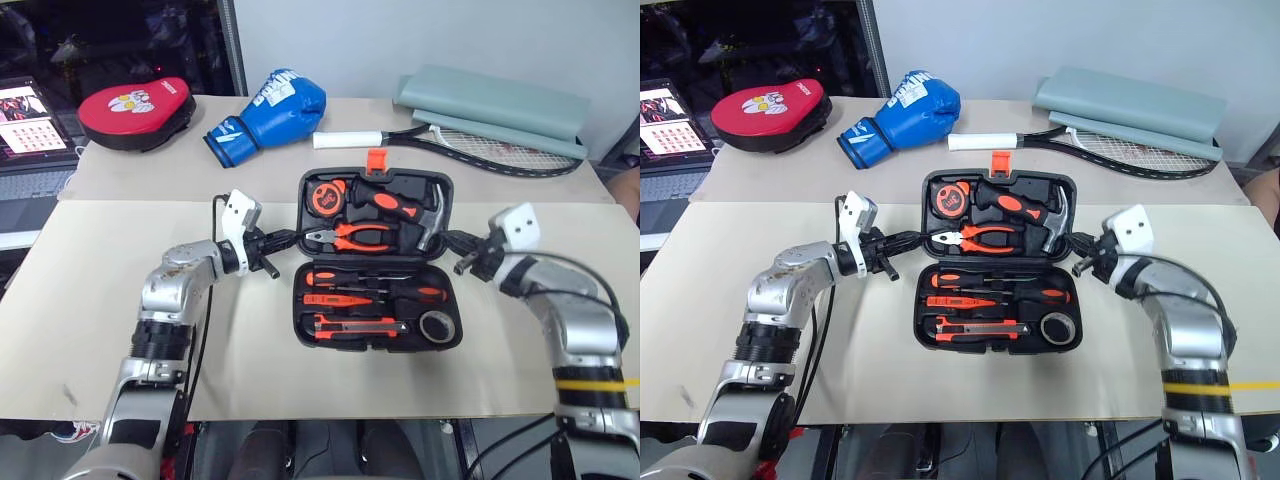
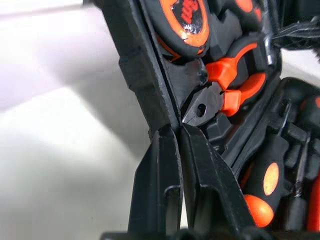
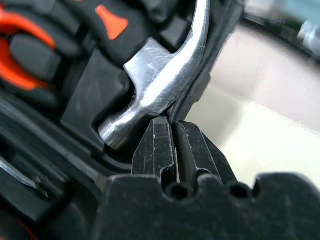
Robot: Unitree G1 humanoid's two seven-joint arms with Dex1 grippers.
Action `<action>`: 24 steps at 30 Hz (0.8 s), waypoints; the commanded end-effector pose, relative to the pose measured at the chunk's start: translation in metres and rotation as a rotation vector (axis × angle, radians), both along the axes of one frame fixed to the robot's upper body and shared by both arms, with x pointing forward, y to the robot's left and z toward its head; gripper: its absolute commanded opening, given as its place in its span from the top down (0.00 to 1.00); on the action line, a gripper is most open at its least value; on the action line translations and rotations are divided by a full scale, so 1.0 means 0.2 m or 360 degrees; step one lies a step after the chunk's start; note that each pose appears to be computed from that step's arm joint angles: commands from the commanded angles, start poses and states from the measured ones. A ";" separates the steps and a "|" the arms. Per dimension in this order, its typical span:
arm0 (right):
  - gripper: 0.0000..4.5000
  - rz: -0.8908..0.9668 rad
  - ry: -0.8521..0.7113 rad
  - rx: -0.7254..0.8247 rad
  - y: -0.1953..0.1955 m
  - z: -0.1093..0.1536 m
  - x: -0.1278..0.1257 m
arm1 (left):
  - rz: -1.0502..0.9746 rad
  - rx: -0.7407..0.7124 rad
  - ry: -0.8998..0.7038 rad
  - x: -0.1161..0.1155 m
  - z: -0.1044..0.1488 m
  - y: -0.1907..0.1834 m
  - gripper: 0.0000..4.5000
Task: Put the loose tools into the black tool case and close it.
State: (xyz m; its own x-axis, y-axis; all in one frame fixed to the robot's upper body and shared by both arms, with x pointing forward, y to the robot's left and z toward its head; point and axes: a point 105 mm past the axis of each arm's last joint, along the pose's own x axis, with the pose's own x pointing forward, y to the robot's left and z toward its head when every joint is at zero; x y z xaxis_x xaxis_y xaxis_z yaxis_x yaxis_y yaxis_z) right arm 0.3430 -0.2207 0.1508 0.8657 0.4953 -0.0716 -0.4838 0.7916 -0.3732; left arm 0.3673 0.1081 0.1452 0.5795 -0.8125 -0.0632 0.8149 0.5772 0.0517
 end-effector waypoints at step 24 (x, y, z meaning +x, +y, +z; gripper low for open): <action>0.91 0.0355 -0.0626 -0.0807 0.06 -0.10 -0.40 | -0.0075 0.0198 -0.0530 -0.17 -0.05 0.02 0.92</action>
State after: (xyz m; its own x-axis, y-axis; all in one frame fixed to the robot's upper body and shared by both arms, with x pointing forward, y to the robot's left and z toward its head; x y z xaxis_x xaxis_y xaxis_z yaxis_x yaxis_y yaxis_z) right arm 0.2740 -0.2214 0.1285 0.8038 0.5939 -0.0329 -0.3529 0.4316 -0.8302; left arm 0.3393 0.1181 0.1315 0.5809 -0.8137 0.0210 0.7510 0.5458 0.3715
